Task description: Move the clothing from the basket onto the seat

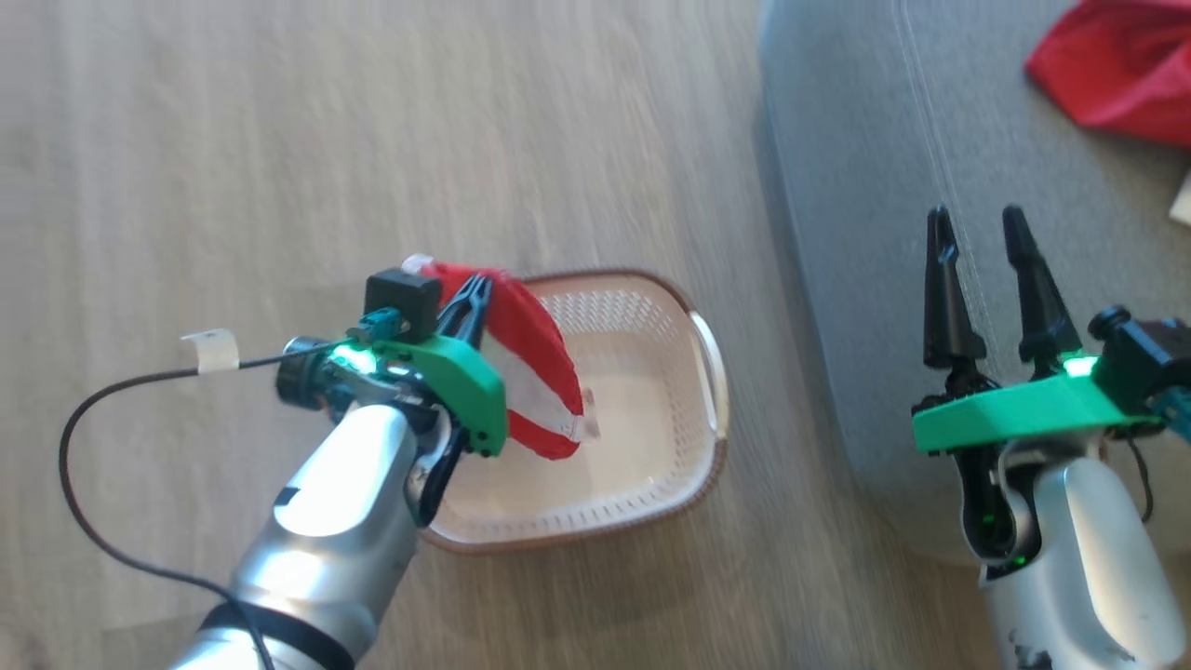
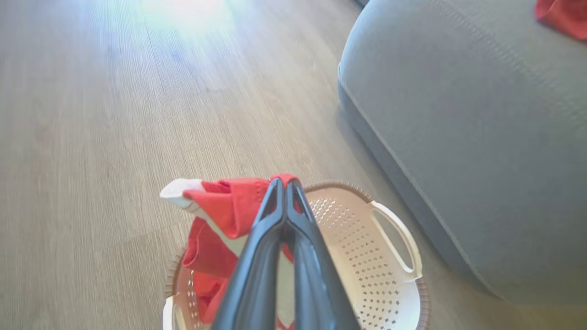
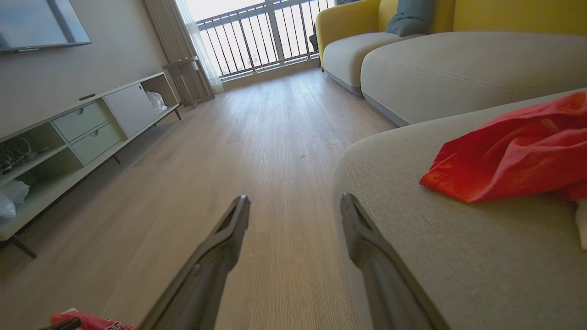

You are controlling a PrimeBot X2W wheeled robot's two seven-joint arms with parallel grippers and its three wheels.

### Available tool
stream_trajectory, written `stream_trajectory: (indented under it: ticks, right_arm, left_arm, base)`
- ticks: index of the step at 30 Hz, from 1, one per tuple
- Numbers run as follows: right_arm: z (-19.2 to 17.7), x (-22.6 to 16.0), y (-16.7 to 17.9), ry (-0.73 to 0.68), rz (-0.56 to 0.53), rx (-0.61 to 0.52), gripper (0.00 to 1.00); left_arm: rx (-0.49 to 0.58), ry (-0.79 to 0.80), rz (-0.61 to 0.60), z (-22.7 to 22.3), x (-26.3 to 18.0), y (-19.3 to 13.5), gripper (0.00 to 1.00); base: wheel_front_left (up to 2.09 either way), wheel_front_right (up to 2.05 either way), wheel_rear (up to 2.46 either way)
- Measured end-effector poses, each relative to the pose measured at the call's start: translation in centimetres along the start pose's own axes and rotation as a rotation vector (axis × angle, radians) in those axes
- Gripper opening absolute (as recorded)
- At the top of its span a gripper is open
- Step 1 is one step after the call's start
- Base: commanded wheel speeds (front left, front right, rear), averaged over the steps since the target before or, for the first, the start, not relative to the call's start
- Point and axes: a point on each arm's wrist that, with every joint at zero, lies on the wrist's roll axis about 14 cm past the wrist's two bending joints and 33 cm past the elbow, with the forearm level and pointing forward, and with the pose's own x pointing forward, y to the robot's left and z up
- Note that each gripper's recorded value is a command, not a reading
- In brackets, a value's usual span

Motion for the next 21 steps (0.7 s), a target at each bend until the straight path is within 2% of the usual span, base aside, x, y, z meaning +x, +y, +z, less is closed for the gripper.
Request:
stream_trajectory:
  ticks: [3,10,13,21]
  right_arm:
    - [0.7,-0.3,0.8,-0.014,0.018,0.013,1.0]
    - [1.6,-1.3,2.6,-0.029,0.062,0.034,1.0]
    - [2.0,-1.6,3.1,-0.038,0.077,0.04,1.0]
    - [1.5,-2.2,5.5,-0.017,0.143,0.044,1.0]
  left_arm:
    - [-0.003,-0.112,0.007,3.8,-1.3,-0.3,0.0]
    - [0.073,-0.325,-0.009,11.1,-4.7,-1.7,0.0]
    - [0.02,-0.424,-0.014,14.5,-6.1,-1.9,0.0]
    - [0.036,-0.602,-0.059,21.3,-8.7,-3.8,0.0]
  base:
    - [0.0,0.0,0.0]
    - [0.0,0.0,0.0]
    - [0.0,0.0,0.0]
    - [0.0,0.0,0.0]
